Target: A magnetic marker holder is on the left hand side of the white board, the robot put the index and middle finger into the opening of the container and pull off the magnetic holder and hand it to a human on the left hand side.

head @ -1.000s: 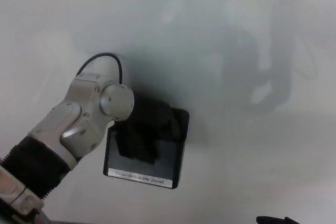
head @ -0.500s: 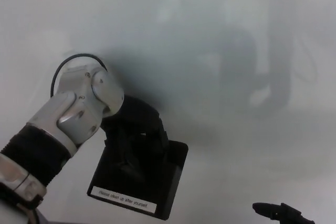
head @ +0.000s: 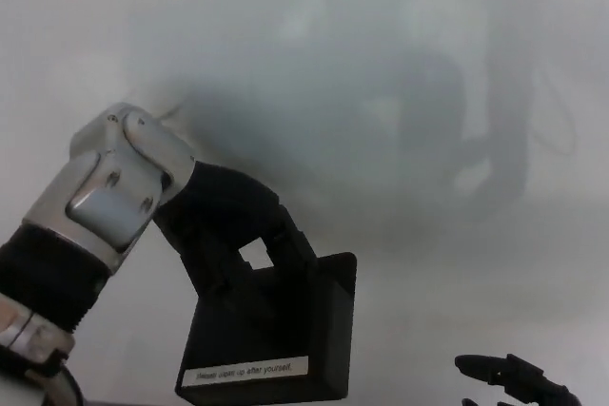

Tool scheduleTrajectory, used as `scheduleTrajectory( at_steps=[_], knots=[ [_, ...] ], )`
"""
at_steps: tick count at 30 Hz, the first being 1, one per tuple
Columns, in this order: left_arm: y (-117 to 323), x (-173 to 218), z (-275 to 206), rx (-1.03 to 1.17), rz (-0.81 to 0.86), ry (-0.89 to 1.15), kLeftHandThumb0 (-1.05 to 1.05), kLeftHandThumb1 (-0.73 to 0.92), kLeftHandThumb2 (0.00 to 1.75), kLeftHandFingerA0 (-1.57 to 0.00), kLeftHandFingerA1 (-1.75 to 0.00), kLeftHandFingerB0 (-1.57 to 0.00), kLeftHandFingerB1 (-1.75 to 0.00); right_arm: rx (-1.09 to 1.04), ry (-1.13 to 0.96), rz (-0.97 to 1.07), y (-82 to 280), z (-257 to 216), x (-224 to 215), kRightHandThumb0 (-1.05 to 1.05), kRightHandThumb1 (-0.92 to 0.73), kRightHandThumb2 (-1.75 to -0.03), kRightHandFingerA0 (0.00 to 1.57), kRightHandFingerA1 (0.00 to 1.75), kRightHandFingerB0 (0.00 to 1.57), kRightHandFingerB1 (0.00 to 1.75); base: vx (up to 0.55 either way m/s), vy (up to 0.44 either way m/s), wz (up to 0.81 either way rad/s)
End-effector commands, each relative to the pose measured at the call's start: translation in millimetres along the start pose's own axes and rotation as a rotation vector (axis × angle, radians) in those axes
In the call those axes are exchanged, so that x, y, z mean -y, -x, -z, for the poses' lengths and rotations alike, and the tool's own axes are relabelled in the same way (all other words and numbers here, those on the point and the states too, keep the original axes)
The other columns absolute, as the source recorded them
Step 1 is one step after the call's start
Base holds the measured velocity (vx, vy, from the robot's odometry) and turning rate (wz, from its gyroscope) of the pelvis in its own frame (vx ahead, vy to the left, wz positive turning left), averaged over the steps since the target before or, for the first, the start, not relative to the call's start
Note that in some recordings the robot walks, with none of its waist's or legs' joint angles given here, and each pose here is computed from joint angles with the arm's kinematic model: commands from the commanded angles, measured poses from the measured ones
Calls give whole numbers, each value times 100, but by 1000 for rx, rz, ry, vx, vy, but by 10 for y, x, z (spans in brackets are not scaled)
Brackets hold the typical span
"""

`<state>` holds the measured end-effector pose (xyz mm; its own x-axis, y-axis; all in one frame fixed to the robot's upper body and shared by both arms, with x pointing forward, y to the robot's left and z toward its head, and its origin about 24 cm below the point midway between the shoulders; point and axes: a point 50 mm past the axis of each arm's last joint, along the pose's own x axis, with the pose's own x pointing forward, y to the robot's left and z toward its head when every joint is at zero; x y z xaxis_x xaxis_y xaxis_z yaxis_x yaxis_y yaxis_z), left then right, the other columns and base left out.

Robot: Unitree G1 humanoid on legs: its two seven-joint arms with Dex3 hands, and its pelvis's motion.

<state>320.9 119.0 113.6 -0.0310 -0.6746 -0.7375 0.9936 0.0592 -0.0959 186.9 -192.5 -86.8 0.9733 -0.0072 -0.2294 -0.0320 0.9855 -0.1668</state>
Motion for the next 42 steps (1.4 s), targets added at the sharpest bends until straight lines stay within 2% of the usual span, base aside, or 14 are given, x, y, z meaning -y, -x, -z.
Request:
scheduleTrajectory(
  at_steps=[1,4,9,15,19,21,22,25,32,34,35,38,39,42],
  knots=[
    [-101,467,236,701,340,469,-7,54,90,-115,-135,-91,-112,-13,10,10,-42,-18,58,-61,-50,-92,94,71,66,64,0,0,0],
    [-200,582,314,850,388,559,-8,71,65,-83,-161,-84,-119,-12,4,4,-40,-17,37,-61,-51,-92,95,71,65,63,0,0,0],
    [-384,881,391,1204,403,683,-22,63,59,-91,-124,-83,-69,-17,14,-3,-32,-3,46,-55,-62,-59,106,56,73,50,0,0,0],
    [-285,1356,455,1551,367,764,-37,77,63,-96,-97,-71,-79,-42,25,-9,7,47,29,-60,-49,-90,95,71,67,64,0,0,0],
    [-163,1555,443,1646,243,786,-39,80,63,-96,-95,-68,-86,-63,23,-5,39,84,31,-55,-62,-58,110,55,75,51,0,0,0],
    [-121,1620,426,1681,185,791,-31,63,106,-91,-97,-70,-88,-70,21,-7,49,96,33,-54,-62,-58,110,55,75,51,0,0,0],
    [-94,1669,416,1699,154,805,-38,82,64,-93,-97,-68,-94,-76,15,-8,64,112,28,-54,-61,-58,110,56,75,51,0,0,0],
    [-34,1713,421,1713,137,809,-41,80,65,-94,-88,-80,-75,-82,16,-8,82,130,21,-57,-47,-90,95,72,69,65,0,0,0],
    [16,1761,440,1743,129,852,-41,80,63,-95,-99,-76,-72,-90,17,-7,113,155,8,-52,-61,-59,111,57,76,51,0,0,0],
    [16,1761,464,1757,117,887,-34,61,104,-89,-94,-70,-78,-89,14,-7,123,160,10,-51,-61,-58,110,56,76,52,0,0,0],
    [24,1756,484,1768,96,919,-36,75,62,-91,-96,-72,-63,-88,14,-9,129,164,13,-52,-61,-59,110,56,76,51,0,0,0],
    [56,1738,506,1795,59,957,-37,73,61,-87,-85,-68,-61,-92,10,-9,138,173,17,-52,-61,-58,110,57,76,52,0,0,0],
    [63,1737,510,1800,60,959,-39,59,99,-81,-85,-60,-70,-95,10,-8,139,175,16,-52,-61,-59,110,57,76,51,0,0,0],
    [107,1730,524,1814,63,948,-43,76,62,-79,-74,-61,-54,-99,12,-7,137,178,11,-51,-61,-59,110,57,76,51,0,0,0]
  ],
)
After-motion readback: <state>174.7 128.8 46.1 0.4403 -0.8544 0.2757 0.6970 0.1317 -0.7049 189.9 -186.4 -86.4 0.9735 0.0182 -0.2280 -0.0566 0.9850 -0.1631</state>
